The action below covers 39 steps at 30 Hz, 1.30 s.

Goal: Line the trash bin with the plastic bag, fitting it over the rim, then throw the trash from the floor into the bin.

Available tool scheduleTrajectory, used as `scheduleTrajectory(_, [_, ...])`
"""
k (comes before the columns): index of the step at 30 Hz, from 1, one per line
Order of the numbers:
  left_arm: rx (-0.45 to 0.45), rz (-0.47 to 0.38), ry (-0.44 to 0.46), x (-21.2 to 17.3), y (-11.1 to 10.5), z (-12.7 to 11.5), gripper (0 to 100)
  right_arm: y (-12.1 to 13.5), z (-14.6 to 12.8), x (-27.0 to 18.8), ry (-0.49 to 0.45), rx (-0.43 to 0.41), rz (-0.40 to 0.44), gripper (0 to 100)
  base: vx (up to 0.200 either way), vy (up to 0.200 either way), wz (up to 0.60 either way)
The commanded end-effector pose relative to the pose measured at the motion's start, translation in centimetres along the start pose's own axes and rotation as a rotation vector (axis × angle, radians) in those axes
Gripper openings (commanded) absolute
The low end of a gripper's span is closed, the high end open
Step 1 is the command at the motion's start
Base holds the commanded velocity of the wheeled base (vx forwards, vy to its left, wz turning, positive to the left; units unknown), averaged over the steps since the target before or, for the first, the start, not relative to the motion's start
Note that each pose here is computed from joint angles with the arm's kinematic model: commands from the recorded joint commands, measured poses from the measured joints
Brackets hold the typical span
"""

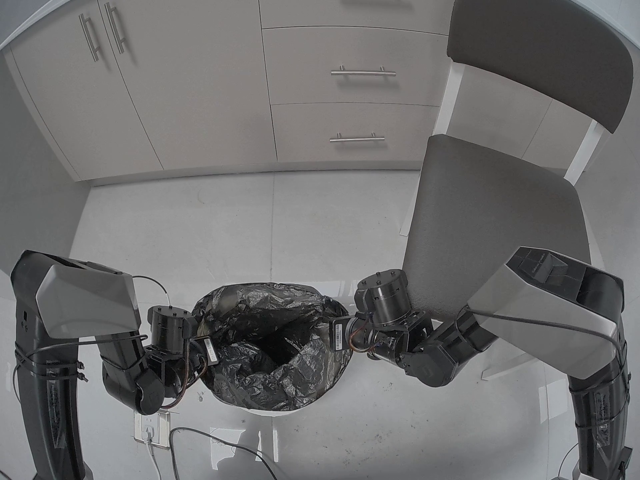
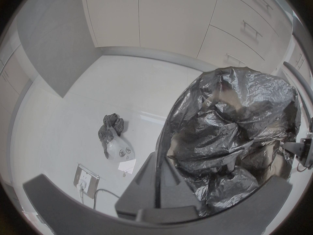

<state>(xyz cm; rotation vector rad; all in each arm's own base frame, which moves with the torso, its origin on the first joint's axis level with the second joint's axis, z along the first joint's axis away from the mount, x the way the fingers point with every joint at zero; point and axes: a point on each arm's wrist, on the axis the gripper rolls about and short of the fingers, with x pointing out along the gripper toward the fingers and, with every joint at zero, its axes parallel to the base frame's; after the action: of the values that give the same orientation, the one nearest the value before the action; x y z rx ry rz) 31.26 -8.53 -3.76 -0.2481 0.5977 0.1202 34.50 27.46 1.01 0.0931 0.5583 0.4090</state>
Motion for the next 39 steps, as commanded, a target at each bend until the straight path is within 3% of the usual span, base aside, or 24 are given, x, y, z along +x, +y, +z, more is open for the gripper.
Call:
scheduleTrajectory(1, [0.005, 0.009, 0.022, -0.5, 0.3, -0.5, 0, 0.7, -0.8, -0.6, 0.021, -0.009, 0.014, 0, 0.0, 0.0, 0.0])
scheduleTrajectory(11, [0.002, 0.009, 0.039, -0.9, 0.5, -1.1, 0, 1.8, -1.9, -1.4, 0.052, -0.01, 0.036, 0, 0.0, 0.0, 0.0])
scheduleTrajectory(31, [-0.005, 0.005, 0.035, 1.2, 0.0, -1.8, 0, 0.5, -2.8, 0.0, 0.073, -0.012, 0.002, 0, 0.0, 0.0, 0.0])
scheduleTrajectory(39, [-0.012, 0.0, 0.014, 1.8, -0.2, -1.3, 0, 0.0, -1.5, 0.5, 0.036, 0.004, -0.005, 0, 0.0, 0.0, 0.0])
